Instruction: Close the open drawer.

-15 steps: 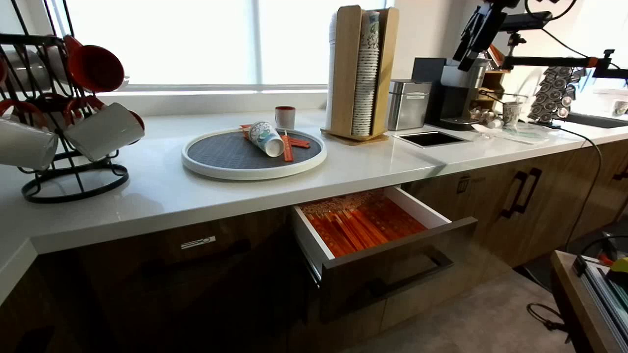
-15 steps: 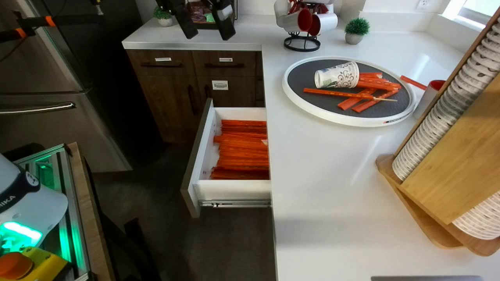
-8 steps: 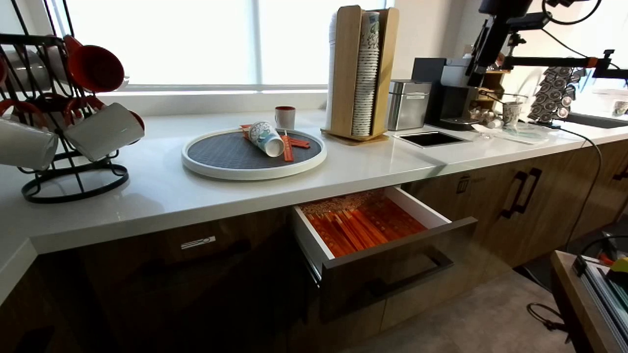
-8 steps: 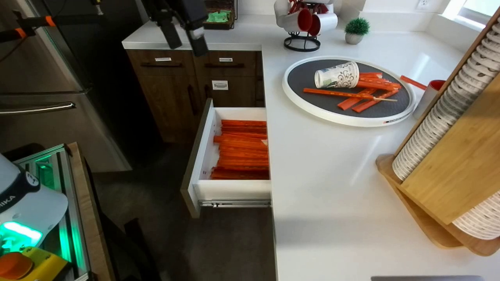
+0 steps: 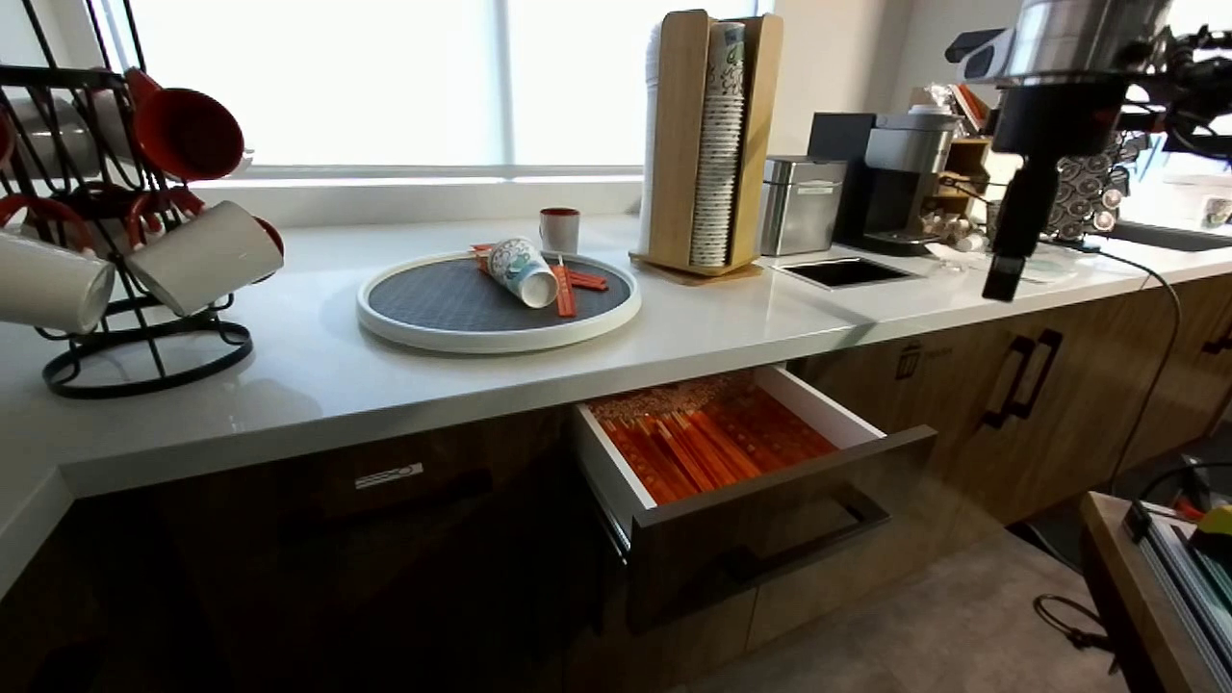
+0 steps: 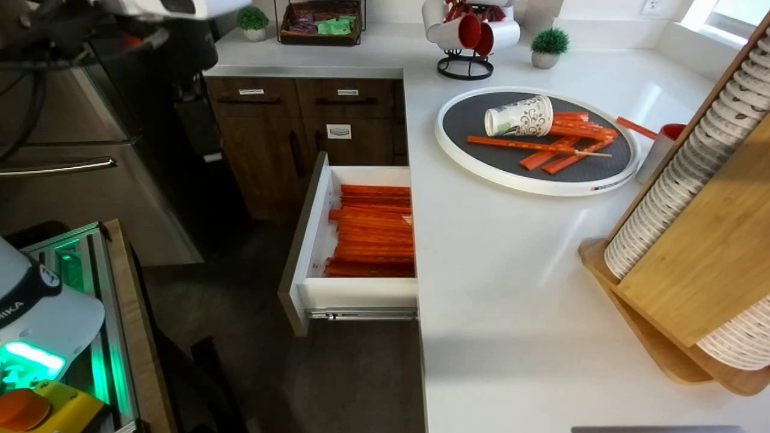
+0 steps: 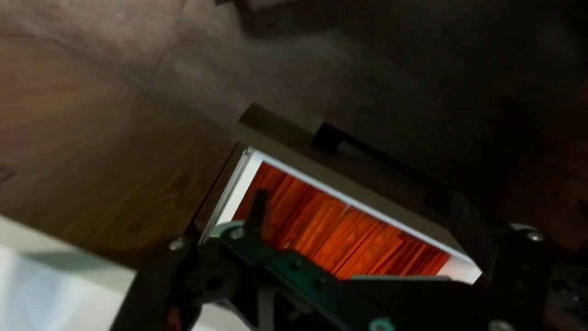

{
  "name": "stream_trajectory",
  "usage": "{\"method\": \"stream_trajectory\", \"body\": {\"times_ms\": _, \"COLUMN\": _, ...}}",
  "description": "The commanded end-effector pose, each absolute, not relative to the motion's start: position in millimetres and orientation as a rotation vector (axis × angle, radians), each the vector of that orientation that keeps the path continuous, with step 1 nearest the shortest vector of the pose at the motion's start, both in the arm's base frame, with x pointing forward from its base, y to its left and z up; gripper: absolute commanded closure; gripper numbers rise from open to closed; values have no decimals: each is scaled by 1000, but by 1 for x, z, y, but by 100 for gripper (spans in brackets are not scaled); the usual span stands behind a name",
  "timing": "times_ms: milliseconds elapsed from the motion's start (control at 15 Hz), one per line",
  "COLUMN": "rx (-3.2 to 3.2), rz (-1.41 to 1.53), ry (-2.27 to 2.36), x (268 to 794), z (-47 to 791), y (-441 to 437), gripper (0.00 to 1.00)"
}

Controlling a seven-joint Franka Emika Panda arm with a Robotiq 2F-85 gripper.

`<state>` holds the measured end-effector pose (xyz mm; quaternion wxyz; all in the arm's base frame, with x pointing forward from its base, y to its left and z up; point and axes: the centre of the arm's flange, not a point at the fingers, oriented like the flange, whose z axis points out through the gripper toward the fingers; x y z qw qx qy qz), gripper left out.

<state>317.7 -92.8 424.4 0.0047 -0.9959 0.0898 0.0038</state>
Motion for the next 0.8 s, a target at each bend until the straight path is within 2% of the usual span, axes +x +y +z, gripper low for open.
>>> {"method": "stream_trajectory", "body": {"times_ms": 0, "rx": -3070, "rz": 54, "ry": 286, "x": 309, "z": 408, "y": -86, "gripper": 0}}
{"method": "stream_trajectory", "body": {"times_ms": 400, "rx": -3011, "rz": 124, "ry": 312, "x": 303, "z": 382, "y": -76, "gripper": 0}}
{"method": "stream_trajectory", "body": {"times_ms": 733, "rx": -3006, "rz": 56, "ry": 689, "x": 312, "z": 338, "y": -53, "gripper": 1}}
